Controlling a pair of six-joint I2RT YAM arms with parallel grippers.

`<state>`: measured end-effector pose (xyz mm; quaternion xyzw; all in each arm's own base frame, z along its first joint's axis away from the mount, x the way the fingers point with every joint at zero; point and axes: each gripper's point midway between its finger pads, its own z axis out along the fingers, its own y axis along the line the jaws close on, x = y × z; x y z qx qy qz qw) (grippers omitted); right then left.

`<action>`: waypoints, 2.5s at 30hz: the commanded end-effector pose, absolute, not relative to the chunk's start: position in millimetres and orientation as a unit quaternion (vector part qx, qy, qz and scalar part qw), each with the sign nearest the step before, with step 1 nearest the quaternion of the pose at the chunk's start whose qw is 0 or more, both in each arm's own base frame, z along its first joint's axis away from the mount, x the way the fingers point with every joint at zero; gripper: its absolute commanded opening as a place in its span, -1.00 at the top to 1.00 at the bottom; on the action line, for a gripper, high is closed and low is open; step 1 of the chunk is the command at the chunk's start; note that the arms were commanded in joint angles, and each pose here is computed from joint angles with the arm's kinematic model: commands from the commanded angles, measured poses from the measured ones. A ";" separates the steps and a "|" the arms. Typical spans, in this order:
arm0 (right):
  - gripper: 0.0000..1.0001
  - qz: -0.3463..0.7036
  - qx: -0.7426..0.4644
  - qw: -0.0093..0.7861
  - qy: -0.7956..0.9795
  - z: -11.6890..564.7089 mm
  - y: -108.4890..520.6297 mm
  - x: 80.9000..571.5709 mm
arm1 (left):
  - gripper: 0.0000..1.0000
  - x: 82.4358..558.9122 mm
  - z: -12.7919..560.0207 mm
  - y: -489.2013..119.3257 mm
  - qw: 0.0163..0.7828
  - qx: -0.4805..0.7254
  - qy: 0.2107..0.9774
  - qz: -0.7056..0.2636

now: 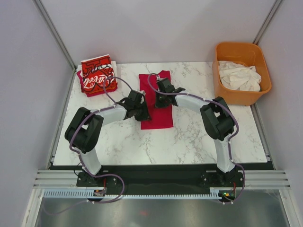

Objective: Fold and stack the t-shirts
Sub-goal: Fold the tshirt

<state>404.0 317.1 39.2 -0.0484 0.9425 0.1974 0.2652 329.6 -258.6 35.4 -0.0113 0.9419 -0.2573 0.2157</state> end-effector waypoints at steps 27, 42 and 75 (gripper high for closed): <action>-0.79 0.191 -0.068 0.312 0.928 108.9 219.4 355.4 | -0.40 293.9 84.4 -226.9 0.275 0.003 0.930 -0.242; -0.54 0.285 -0.039 0.195 0.938 43.3 232.4 283.1 | -0.61 271.1 24.4 -219.4 0.218 -0.014 0.951 -0.218; 1.00 0.267 -0.008 0.191 0.944 6.4 228.2 290.1 | 0.95 273.2 -4.3 -224.7 0.209 -0.031 0.951 -0.227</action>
